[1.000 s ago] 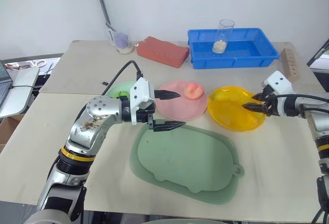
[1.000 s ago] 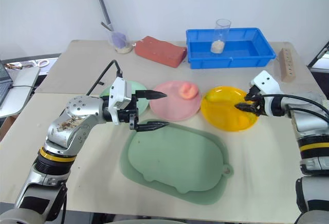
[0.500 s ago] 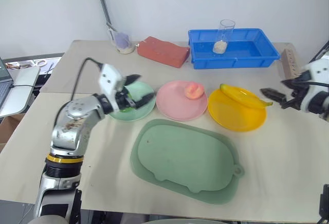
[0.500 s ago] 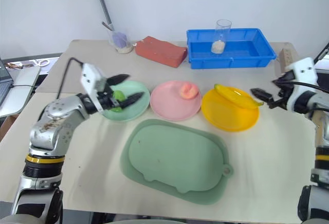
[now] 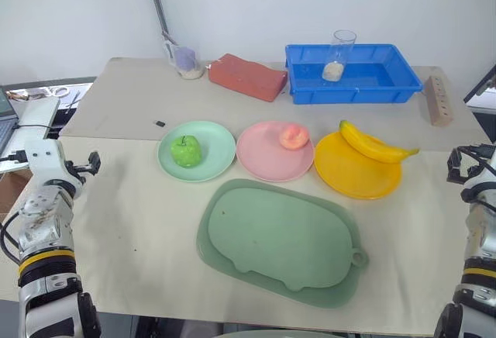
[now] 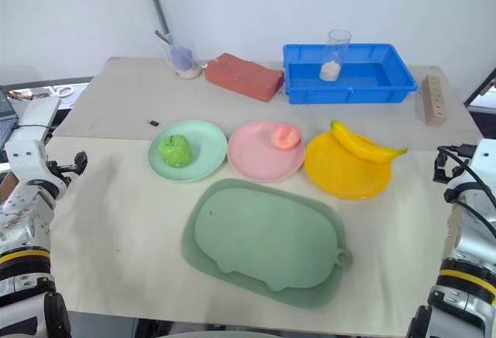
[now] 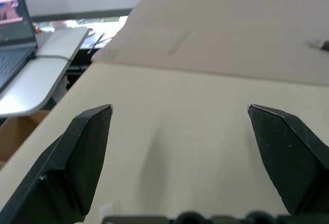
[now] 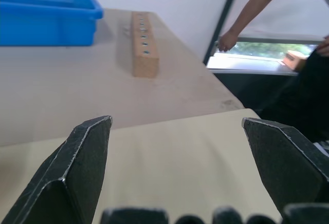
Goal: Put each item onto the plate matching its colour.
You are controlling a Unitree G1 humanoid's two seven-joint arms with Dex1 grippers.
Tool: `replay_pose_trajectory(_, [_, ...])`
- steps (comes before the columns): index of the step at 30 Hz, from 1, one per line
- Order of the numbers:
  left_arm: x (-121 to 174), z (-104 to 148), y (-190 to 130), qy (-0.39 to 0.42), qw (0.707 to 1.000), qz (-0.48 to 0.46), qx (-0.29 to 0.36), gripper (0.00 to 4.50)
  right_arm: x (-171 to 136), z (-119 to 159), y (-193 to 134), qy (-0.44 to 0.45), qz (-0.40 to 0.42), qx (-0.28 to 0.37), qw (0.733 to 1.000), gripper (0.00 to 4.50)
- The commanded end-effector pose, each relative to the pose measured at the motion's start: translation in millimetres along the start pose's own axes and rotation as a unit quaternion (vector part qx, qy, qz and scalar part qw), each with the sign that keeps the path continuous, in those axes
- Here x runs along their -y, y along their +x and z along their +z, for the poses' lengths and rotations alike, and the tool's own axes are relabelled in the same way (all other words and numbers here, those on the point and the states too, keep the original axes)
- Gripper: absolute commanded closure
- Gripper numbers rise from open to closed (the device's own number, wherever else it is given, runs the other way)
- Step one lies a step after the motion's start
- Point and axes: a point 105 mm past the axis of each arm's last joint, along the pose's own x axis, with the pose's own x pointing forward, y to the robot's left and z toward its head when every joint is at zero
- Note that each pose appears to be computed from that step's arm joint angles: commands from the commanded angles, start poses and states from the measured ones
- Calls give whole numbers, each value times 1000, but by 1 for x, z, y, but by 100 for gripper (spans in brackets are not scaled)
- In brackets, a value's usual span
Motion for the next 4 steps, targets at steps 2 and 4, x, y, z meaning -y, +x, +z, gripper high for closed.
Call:
replay_pose_trajectory(2, [9,21,8,-1,999,13,47,0,7,15,10,2,-40,42,998,2])
replay_pose_trajectory(4, [11,21,9,-11,999,13,49,0,6,16,14,7,-45,45,998,2])
